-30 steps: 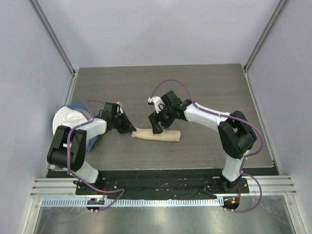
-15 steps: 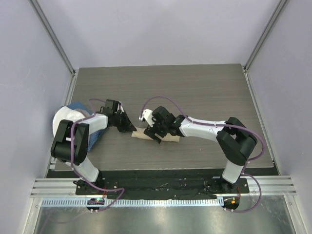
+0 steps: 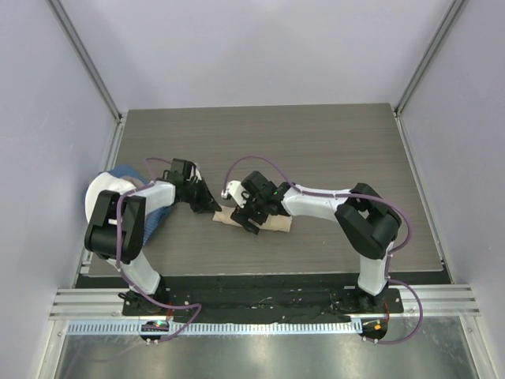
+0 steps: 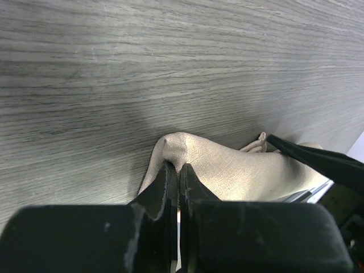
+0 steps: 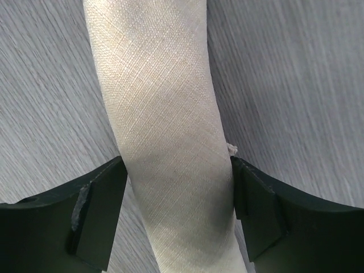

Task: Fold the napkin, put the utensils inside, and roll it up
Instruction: Roll the napkin with the utensil

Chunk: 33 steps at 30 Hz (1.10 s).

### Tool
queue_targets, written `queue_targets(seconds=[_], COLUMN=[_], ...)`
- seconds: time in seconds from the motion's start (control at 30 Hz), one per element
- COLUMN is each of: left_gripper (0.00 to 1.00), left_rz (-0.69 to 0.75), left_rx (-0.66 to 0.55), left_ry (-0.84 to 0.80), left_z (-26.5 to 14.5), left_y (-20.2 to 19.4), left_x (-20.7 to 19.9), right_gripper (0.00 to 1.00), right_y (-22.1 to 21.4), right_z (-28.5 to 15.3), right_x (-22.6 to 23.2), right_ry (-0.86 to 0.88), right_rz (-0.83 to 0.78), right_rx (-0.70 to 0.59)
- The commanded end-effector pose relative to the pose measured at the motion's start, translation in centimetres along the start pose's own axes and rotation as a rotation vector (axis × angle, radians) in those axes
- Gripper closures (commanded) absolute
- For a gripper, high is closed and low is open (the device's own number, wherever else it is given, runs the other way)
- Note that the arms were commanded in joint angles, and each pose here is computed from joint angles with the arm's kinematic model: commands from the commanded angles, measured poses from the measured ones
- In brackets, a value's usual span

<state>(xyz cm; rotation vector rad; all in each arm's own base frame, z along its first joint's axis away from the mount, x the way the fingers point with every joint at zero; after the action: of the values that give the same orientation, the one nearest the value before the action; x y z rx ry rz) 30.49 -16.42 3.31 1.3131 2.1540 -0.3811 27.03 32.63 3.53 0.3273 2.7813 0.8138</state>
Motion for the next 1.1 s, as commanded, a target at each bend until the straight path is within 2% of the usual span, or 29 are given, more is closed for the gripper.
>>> queue_targets(seconds=[0.0, 0.07, 0.1, 0.17, 0.2, 0.27, 0.3, 0.4, 0.6, 0.77, 1.07], left_gripper=[0.98, 0.90, 0.81, 0.71, 0.63, 0.55, 0.48, 0.39, 0.35, 0.36, 0.39], left_rz=[0.030, 0.040, 0.044, 0.052, 0.054, 0.071, 0.073, 0.101, 0.122, 0.110, 0.107], left_rx=[-0.010, -0.026, -0.033, -0.050, -0.056, -0.085, -0.098, -0.172, -0.232, -0.203, -0.187], left_ry=[-0.020, -0.034, -0.039, -0.043, -0.040, -0.030, -0.019, 0.002, -0.033, -0.047, -0.137], left_z=[-0.3, -0.4, -0.5, -0.8, -1.0, -1.5, -1.7, -2.9, -4.2, -3.8, -3.2], left_y=[0.9, 1.3, 1.4, 1.8, 1.8, 2.1, 2.2, 2.9, 2.7, 1.6, 1.0], left_x=[-0.9, -1.4, -1.6, -2.0, -2.0, -2.0, -1.8, -1.7, -2.0, -1.3, -2.2], right_gripper=[0.24, 0.30, 0.33, 0.42, 0.47, 0.53, 0.57, 0.61, 0.64, 0.64, 0.63], right_y=[-0.1, 0.0, -0.9, -0.8, -1.6, -1.4, -1.2, -1.5, -2.4, -2.0, -3.3], right_z=[0.1, 0.1, 0.3, 0.2, 0.4, 0.2, -0.1, -0.1, 0.6, 0.8, 2.3], right_x=[0.4, 0.6, 1.1, 1.5, 2.2, 2.2, 2.6, 3.1, 3.5, 3.5, 2.7], right_ry=[0.124, 0.189, 0.231, 0.315, 0.363, 0.424, 0.476, 0.570, 0.714, 0.834, 0.838], right_rz=[0.085, 0.123, 0.149, 0.203, 0.234, 0.294, 0.324, 0.401, 0.581, 0.706, 0.810], right_rx=[0.016, 0.010, 0.045, 0.036, 0.066, 0.060, 0.055, 0.073, 0.110, 0.075, 0.113])
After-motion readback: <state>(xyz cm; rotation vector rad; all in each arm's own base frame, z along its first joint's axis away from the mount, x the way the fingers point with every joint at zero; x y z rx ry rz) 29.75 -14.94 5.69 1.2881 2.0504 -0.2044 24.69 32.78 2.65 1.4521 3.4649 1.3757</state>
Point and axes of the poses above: each gripper's point midway between its finger pads, its own z axis out along the fingers, its own x axis along the line the jaws close on, y = z × x, the point moved 1 cm from there along -z, back along the fingers, and after that the axes turned 9 degrees about -z, right-handed, at the moved point
